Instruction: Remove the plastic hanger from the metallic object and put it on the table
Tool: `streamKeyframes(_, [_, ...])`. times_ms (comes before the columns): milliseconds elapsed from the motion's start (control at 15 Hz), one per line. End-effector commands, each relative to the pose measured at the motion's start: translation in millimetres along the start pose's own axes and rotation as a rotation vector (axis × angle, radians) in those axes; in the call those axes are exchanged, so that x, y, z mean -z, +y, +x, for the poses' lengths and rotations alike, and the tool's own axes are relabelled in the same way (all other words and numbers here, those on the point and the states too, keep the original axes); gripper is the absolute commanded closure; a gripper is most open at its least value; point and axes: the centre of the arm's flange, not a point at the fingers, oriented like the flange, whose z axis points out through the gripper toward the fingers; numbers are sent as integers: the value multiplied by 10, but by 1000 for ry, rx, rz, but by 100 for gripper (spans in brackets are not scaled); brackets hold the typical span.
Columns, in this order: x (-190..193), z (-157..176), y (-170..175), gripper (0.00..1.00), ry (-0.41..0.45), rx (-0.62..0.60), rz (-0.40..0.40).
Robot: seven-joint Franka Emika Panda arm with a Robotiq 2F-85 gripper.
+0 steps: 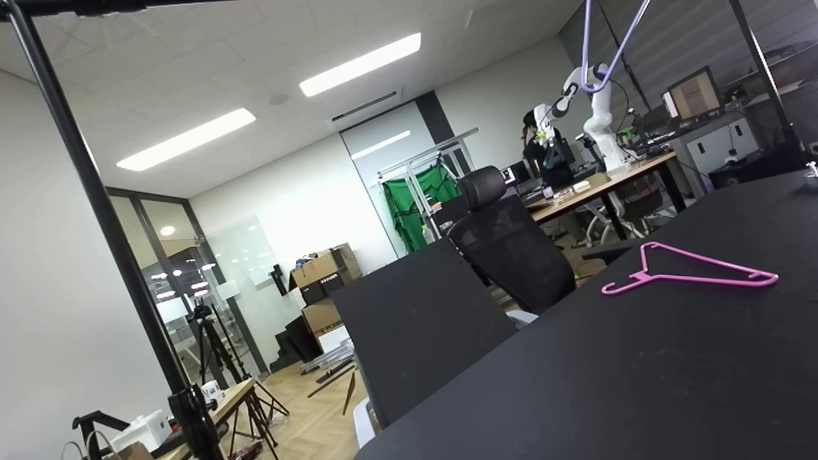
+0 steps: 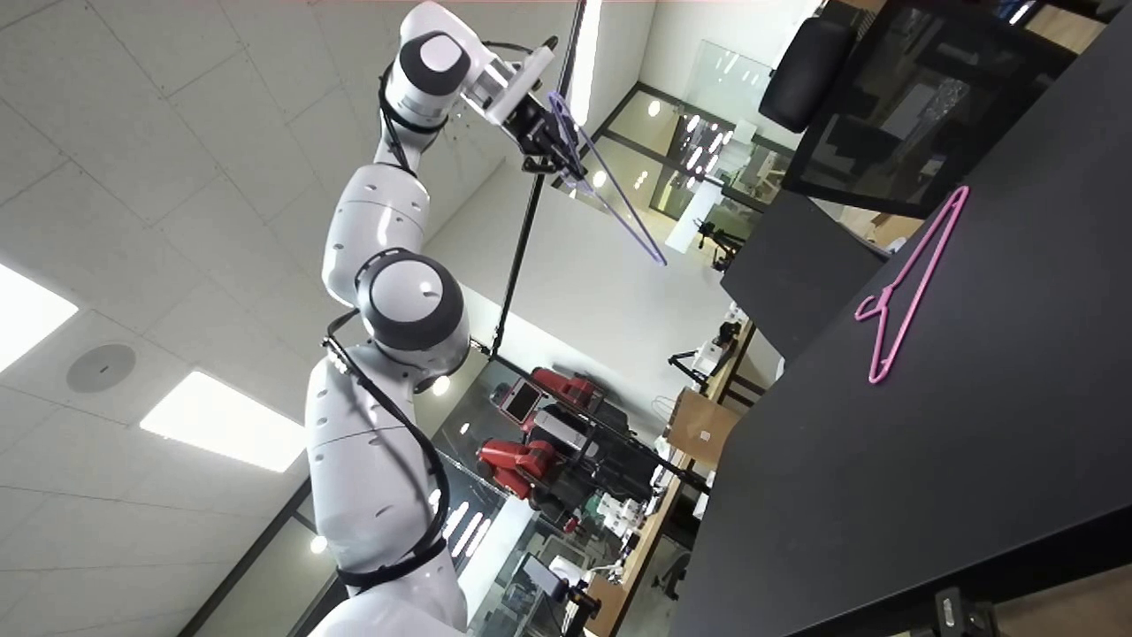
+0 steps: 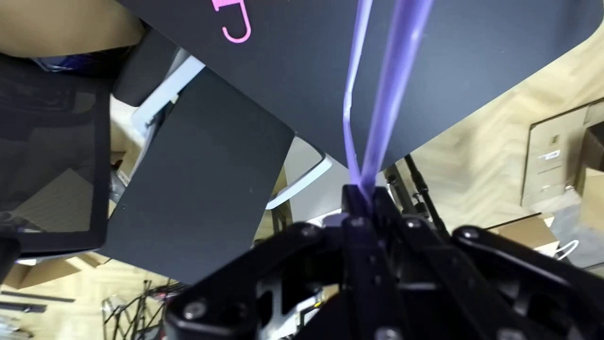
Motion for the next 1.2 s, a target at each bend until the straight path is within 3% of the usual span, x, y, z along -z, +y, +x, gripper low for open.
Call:
streamKeyframes(0, [-532, 108, -289, 98, -85, 96, 101])
streamKeyframes(133, [-841, 177, -440, 98, -156, 123, 134])
streamKeyframes(200, [-605, 258, -143, 92, -106, 91, 140])
streamKeyframes(400, [-839, 386, -190, 92, -148, 110, 161])
streamKeyframes(1133, [-784, 339, -183, 92, -150, 109, 158])
